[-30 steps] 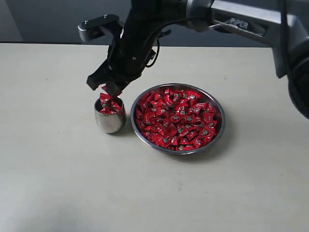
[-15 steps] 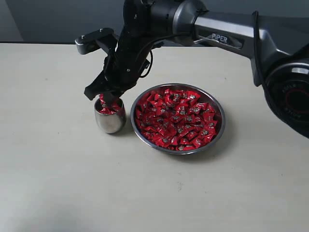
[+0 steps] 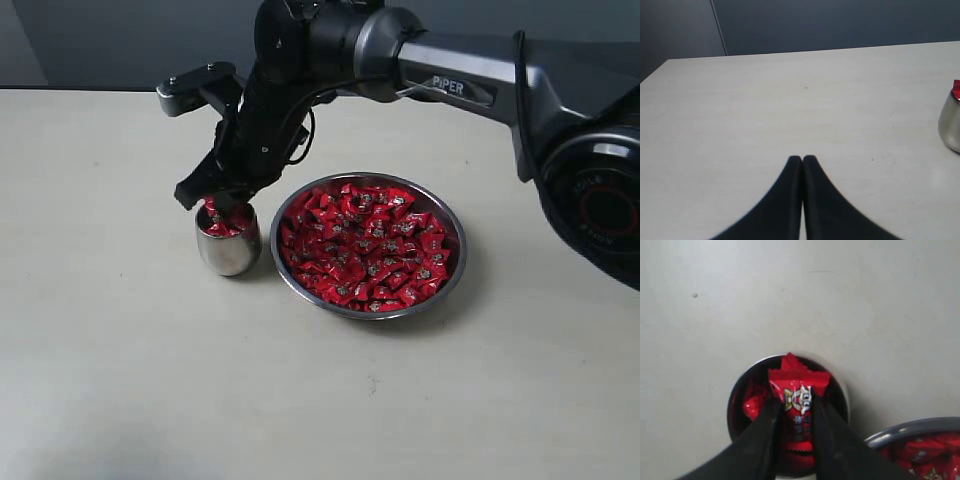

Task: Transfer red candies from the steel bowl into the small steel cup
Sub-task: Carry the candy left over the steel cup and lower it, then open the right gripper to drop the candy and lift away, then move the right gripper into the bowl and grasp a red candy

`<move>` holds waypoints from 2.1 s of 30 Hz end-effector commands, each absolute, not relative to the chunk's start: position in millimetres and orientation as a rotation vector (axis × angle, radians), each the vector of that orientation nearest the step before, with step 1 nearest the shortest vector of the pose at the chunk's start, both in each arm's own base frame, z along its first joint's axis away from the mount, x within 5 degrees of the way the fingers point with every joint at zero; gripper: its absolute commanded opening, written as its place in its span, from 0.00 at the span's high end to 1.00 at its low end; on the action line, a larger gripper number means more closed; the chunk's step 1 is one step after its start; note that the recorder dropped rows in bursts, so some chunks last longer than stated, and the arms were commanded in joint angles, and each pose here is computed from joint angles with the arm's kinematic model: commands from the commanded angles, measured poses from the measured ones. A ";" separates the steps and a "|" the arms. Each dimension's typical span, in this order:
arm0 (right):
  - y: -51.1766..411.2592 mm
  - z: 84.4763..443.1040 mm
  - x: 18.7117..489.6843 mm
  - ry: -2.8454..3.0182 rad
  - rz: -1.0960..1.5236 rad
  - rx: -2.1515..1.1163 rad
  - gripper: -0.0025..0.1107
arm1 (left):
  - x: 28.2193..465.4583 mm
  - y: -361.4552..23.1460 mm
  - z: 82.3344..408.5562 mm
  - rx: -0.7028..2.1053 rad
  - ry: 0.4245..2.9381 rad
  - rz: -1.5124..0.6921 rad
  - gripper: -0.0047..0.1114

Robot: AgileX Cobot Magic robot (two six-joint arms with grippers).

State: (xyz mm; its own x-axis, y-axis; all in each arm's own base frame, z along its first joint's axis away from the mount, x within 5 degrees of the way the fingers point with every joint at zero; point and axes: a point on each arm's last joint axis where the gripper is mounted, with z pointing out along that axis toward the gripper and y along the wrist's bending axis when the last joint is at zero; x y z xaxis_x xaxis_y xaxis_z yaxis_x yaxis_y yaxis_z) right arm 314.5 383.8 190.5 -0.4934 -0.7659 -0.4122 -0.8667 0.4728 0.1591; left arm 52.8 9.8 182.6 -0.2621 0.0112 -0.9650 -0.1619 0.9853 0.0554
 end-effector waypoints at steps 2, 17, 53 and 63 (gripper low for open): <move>382.3 191.8 312.6 2.451 0.503 -1.420 0.70 | 52.8 9.9 183.0 -0.111 1.817 0.168 0.96; 373.2 241.8 307.9 2.357 0.506 -1.380 0.67 | 52.8 9.9 183.0 -0.111 1.817 0.168 0.96; 218.8 174.9 305.3 2.648 0.457 -0.807 0.70 | 52.8 9.9 183.0 -0.111 1.817 0.168 0.96; 229.2 150.0 316.0 2.792 0.438 -0.899 0.70 | 52.8 9.9 183.0 -0.111 1.817 0.168 0.96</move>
